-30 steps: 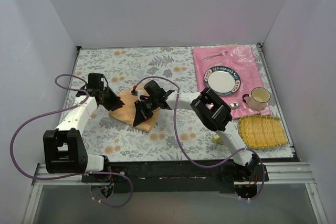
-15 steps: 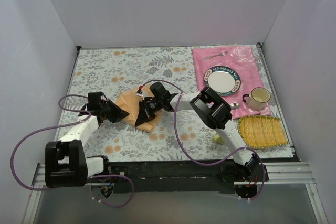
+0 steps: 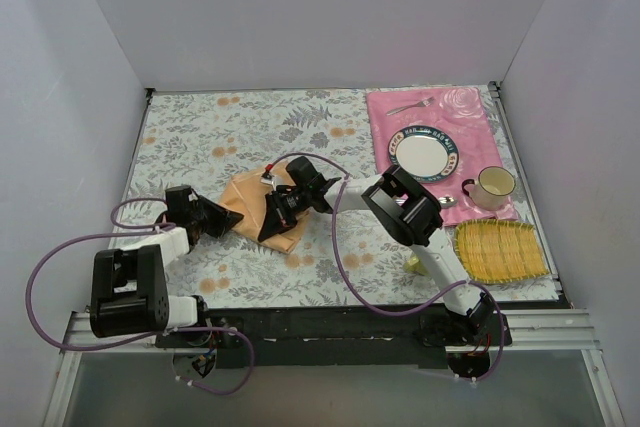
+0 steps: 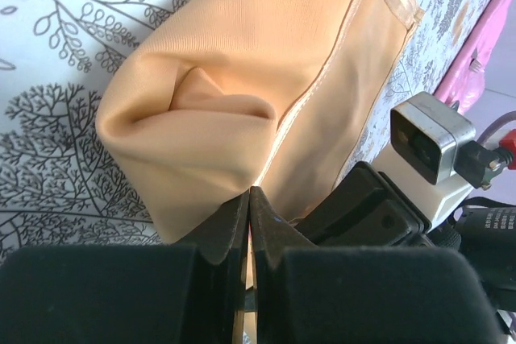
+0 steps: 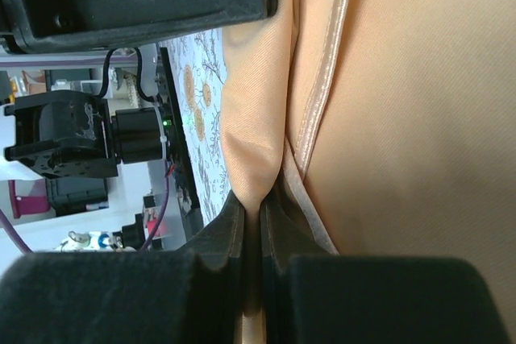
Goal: Fold the napkin, place the utensils inside, and roll it up
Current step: Roll the napkin with the utensil
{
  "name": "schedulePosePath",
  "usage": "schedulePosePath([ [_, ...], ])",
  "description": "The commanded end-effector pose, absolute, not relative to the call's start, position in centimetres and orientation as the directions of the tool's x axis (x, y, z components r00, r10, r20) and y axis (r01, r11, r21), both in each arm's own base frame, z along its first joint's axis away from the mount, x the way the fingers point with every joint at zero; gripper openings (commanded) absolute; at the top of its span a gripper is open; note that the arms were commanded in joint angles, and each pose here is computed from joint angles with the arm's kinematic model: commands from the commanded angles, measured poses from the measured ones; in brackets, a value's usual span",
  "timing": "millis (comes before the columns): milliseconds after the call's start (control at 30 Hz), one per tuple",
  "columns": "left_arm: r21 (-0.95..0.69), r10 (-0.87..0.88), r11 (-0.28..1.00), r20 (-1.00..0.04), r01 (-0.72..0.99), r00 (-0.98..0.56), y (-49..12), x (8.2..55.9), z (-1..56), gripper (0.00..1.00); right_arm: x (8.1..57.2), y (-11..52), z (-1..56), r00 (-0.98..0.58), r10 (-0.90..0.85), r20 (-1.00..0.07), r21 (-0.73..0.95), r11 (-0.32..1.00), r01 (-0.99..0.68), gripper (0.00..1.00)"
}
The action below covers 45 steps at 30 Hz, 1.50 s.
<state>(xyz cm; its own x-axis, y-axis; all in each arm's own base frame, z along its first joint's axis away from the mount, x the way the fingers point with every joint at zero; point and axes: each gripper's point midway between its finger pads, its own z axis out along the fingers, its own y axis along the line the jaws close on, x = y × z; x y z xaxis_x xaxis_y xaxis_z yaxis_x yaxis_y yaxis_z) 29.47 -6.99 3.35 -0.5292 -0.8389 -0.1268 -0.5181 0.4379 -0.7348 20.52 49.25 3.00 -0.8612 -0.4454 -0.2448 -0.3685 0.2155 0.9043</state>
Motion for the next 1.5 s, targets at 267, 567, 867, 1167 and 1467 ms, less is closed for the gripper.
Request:
schedulePosePath([
  [267, -0.68, -0.821, 0.48, -0.125, -0.554, -0.558, -6.2, 28.8, 0.4, 0.0, 24.3, 46.0, 5.0, -0.733, -0.581, -0.355, 0.601, 0.459, -0.655, 0.41],
  [567, -0.648, -0.795, 0.509, -0.102, -0.567, -0.597, -6.3, 28.9, 0.0, 0.0, 26.2, 45.8, 9.1, -0.311, -0.755, -0.578, 0.023, 0.366, -0.93, 0.63],
  [867, -0.584, -0.775, 0.533, -0.047, -0.612, -0.63, -6.2, 28.1, -0.8, 0.0, 23.0, 48.9, 8.3, -0.025, -0.822, -0.569, -0.253, 0.204, -0.946, 0.7],
  [1167, -0.566, -0.76, 0.542, -0.016, -0.621, -0.649, -6.4, 28.0, -1.2, 0.0, 22.9, 48.2, 5.0, 0.045, -0.865, -0.5, -0.395, 0.181, -0.901, 0.7],
  [1467, -0.563, -0.755, 0.531, 0.027, -0.633, -0.656, -6.7, 28.0, -1.2, 0.0, 23.1, 47.3, 2.4, 0.06, -0.878, -0.475, -0.439, 0.177, -0.881, 0.64],
])
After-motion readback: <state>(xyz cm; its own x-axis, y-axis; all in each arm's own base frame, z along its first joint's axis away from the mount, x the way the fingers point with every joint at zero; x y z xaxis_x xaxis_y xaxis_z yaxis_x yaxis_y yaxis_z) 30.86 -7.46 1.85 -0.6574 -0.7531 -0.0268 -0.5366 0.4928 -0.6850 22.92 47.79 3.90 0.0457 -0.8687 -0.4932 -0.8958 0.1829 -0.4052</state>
